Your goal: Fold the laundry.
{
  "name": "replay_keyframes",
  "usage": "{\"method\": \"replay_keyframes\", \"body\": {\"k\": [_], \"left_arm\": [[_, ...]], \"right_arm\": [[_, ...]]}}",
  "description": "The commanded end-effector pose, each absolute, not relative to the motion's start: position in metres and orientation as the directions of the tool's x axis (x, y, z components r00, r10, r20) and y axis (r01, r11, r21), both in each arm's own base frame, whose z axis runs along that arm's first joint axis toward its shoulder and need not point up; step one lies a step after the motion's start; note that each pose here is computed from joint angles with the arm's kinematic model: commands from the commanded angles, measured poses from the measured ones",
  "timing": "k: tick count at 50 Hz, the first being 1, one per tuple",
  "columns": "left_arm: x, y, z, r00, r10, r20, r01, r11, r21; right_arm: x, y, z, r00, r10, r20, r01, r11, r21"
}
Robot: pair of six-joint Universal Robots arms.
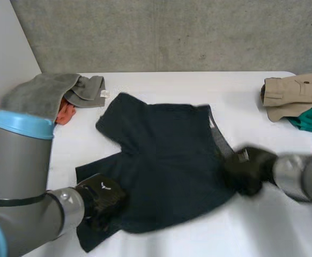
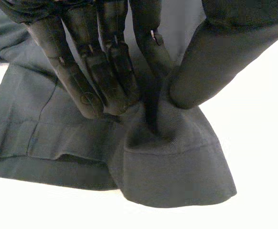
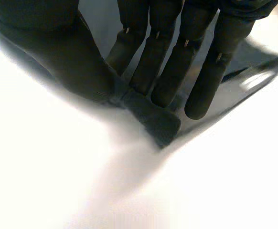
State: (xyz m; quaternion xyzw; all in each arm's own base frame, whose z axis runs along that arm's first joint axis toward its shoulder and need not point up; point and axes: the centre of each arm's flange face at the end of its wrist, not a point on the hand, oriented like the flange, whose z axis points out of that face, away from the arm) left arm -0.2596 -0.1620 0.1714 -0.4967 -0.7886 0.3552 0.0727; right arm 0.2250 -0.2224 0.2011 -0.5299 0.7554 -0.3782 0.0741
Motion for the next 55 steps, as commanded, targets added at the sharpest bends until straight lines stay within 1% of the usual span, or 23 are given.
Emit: {"method": "replay_keyframes", "body": {"k": [1,2,5,6,9,12,13,14,17,18,20,21,24,25,28,29,31,36,43,46,49,51,55], "left_arm": [[-0.253,-0.152,0.178,-0.426,0.883,-0.200,0.773,0.240,-0.587],[-0.254,-0.151,0.181,-0.418,0.887,-0.196,0.774,0.235,-0.588],[-0.256,-0.154,0.186,-0.415,0.887,-0.202,0.771,0.225,-0.596],[-0.258,-0.159,0.191,-0.419,0.881,-0.219,0.764,0.212,-0.609],[-0.261,-0.169,0.195,-0.429,0.869,-0.249,0.761,0.199,-0.618],[-0.266,-0.189,0.201,-0.454,0.841,-0.294,0.750,0.182,-0.635],[-0.267,-0.195,0.204,-0.462,0.833,-0.304,0.744,0.178,-0.644],[-0.272,-0.206,0.209,-0.475,0.818,-0.324,0.730,0.161,-0.664],[-0.279,-0.224,0.218,-0.497,0.796,-0.347,0.702,0.133,-0.700],[-0.286,-0.235,0.221,-0.509,0.780,-0.365,0.686,0.110,-0.720],[-0.293,-0.248,0.223,-0.517,0.765,-0.384,0.673,0.085,-0.735],[-0.300,-0.260,0.227,-0.530,0.746,-0.403,0.658,0.062,-0.751],[-0.310,-0.277,0.233,-0.547,0.716,-0.433,0.643,0.028,-0.766],[-0.317,-0.287,0.235,-0.555,0.696,-0.455,0.636,0.003,-0.772],[-0.327,-0.302,0.237,-0.572,0.670,-0.474,0.619,-0.026,-0.785],[-0.334,-0.310,0.235,-0.577,0.658,-0.484,0.612,-0.045,-0.790],[-0.340,-0.318,0.233,-0.580,0.643,-0.500,0.610,-0.064,-0.790],[-0.354,-0.350,0.218,-0.621,0.572,-0.536,0.592,-0.106,-0.799],[-0.368,-0.375,0.203,-0.663,0.495,-0.561,0.542,-0.199,-0.817],[-0.372,-0.377,0.199,-0.676,0.481,-0.558,0.529,-0.211,-0.822],[-0.375,-0.376,0.198,-0.678,0.484,-0.554,0.518,-0.220,-0.827],[-0.379,-0.372,0.197,-0.674,0.489,-0.554,0.512,-0.231,-0.827],[-0.383,-0.367,0.205,-0.676,0.481,-0.558,0.504,-0.251,-0.827]], "right_arm": [[0.197,-0.174,0.197,-0.155,-0.945,0.288,-0.879,-0.002,-0.477],[0.202,-0.177,0.196,-0.197,-0.936,0.292,-0.858,0.021,-0.513],[0.207,-0.186,0.193,-0.260,-0.920,0.293,-0.831,0.059,-0.553],[0.210,-0.191,0.191,-0.292,-0.912,0.288,-0.817,0.081,-0.571],[0.215,-0.201,0.190,-0.327,-0.901,0.287,-0.798,0.101,-0.594],[0.220,-0.220,0.190,-0.377,-0.876,0.301,-0.770,0.116,-0.627],[0.221,-0.226,0.190,-0.393,-0.867,0.307,-0.762,0.120,-0.636],[0.222,-0.237,0.189,-0.427,-0.851,0.306,-0.747,0.141,-0.650],[0.222,-0.254,0.189,-0.491,-0.814,0.309,-0.717,0.177,-0.674],[0.221,-0.266,0.190,-0.535,-0.786,0.310,-0.692,0.197,-0.695],[0.220,-0.277,0.193,-0.570,-0.757,0.320,-0.667,0.200,-0.717],[0.220,-0.288,0.195,-0.602,-0.728,0.328,-0.642,0.197,-0.741],[0.220,-0.306,0.199,-0.648,-0.678,0.348,-0.603,0.177,-0.778],[0.220,-0.316,0.200,-0.676,-0.645,0.356,-0.579,0.166,-0.798],[0.222,-0.330,0.202,-0.713,-0.598,0.367,-0.546,0.144,-0.825],[0.224,-0.340,0.201,-0.734,-0.565,0.376,-0.526,0.124,-0.841],[0.227,-0.349,0.198,-0.752,-0.537,0.382,-0.507,0.100,-0.856],[0.237,-0.379,0.185,-0.807,-0.424,0.410,-0.451,-0.004,-0.892],[0.244,-0.402,0.176,-0.852,-0.322,0.412,-0.391,-0.130,-0.911],[0.247,-0.407,0.168,-0.864,-0.310,0.396,-0.364,-0.158,-0.918],[0.255,-0.407,0.156,-0.863,-0.321,0.390,-0.354,-0.164,-0.921],[0.262,-0.403,0.143,-0.855,-0.341,0.391,-0.369,-0.131,-0.920],[0.263,-0.398,0.137,-0.845,-0.351,0.404,-0.400,-0.087,-0.912]]}}
